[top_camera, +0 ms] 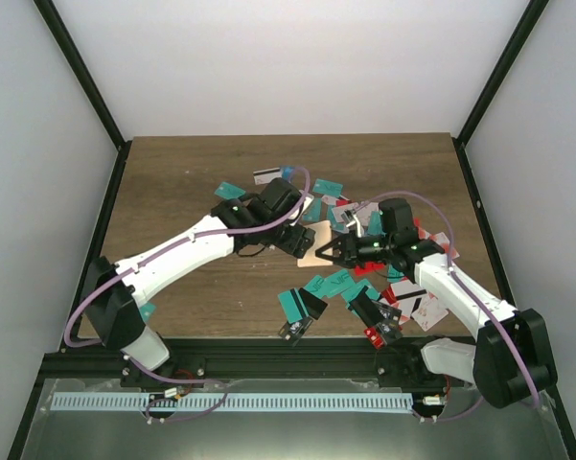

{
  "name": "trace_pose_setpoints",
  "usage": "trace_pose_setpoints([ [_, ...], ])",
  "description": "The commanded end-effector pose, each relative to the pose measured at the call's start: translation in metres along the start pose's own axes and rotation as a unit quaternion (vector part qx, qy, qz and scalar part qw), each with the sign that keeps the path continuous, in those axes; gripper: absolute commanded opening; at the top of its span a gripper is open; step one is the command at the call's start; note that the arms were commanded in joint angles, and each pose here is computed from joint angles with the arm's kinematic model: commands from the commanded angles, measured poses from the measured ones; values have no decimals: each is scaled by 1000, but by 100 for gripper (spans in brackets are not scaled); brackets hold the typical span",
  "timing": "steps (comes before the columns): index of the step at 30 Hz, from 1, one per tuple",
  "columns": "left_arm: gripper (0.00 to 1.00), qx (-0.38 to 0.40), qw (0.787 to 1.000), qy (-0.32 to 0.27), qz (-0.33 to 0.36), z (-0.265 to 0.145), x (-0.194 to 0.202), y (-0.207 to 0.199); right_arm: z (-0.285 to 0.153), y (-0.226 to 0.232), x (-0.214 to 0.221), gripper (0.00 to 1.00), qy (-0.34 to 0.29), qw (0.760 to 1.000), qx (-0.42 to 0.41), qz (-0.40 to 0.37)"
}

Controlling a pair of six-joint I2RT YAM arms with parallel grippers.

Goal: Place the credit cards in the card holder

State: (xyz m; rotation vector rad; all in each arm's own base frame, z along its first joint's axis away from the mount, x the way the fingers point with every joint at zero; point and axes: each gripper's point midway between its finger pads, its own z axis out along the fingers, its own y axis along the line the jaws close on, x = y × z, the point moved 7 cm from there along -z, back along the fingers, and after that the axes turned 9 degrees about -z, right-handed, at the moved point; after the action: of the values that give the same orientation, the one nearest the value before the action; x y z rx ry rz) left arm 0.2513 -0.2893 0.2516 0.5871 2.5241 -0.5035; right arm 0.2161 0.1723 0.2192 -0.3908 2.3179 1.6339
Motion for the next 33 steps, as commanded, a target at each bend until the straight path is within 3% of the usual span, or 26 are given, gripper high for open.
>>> trace_pose_setpoints([
  [1,83,-116,993,15,1,7,11,35,-10,32,-11,1,-9,998,-32,-60],
  [7,78,-193,980,13,-36,-2,23,74,-10,28,-14,1,-18,998,-16,-55],
  [13,75,-178,981,-5,-73,-23,26,80,-9,14,-11,1,-30,998,28,-37],
  [15,75,-141,987,-9,-77,-29,24,72,-9,8,-12,1,-35,998,50,-28],
  [19,76,4,995,-31,-90,-44,16,41,-8,1,-14,1,-42,996,73,-21],
  [23,82,153,983,-41,-96,-52,13,12,-8,3,-18,1,-43,996,72,-28],
  [29,85,167,982,6,-82,-33,8,5,-7,4,-17,1,-38,997,67,-32],
  [33,80,168,981,14,-93,-20,6,2,-8,5,-16,1,-37,997,65,-31],
])
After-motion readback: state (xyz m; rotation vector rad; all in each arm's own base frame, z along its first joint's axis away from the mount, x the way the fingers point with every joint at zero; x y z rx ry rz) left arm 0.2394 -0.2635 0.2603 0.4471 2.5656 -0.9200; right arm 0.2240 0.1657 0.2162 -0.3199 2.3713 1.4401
